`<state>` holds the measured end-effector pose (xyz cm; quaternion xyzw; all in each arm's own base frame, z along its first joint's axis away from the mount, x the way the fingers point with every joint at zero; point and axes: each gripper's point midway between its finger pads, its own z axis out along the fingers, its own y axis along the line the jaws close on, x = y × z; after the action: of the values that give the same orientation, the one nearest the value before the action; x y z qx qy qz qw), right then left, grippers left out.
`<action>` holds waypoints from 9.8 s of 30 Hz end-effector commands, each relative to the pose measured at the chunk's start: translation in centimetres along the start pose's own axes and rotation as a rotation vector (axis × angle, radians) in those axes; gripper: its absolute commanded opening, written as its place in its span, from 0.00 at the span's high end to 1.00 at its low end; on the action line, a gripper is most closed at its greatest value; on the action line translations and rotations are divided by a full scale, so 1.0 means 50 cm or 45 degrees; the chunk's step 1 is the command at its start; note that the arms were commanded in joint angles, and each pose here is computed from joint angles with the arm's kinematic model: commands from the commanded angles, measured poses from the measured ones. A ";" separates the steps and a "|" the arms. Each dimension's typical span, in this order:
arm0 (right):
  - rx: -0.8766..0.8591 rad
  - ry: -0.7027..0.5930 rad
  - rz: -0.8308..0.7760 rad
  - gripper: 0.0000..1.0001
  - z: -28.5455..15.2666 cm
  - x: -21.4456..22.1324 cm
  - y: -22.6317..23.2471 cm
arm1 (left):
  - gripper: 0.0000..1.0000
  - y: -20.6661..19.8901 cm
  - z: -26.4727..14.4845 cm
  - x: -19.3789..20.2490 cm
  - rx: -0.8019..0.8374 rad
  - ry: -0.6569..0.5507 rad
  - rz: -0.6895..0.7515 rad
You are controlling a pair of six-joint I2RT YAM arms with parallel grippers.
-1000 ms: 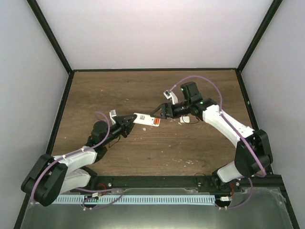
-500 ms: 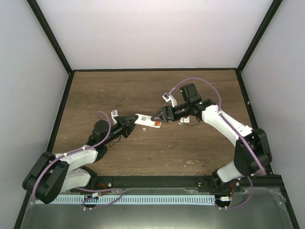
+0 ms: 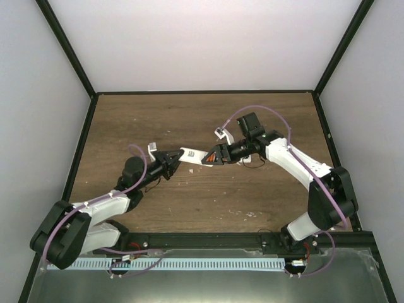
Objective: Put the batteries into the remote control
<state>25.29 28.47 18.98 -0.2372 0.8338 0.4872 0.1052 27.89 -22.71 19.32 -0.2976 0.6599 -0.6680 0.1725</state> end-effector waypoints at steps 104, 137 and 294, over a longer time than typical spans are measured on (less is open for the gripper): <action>-0.135 -0.035 -0.064 0.55 -0.012 -0.037 0.049 | 1.00 -0.080 -0.007 -0.002 0.293 -0.014 0.088; -0.200 -0.045 0.062 0.56 -0.032 -0.043 0.040 | 1.00 -0.071 -0.002 -0.013 0.262 -0.027 0.110; 0.625 0.003 -0.597 0.54 0.063 0.036 -0.208 | 1.00 0.261 0.052 -0.087 -0.349 0.358 0.497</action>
<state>29.64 24.36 6.71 -0.3485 0.8872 0.1835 0.2402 31.04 -22.76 6.03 -0.1189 0.8026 -0.5624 0.1594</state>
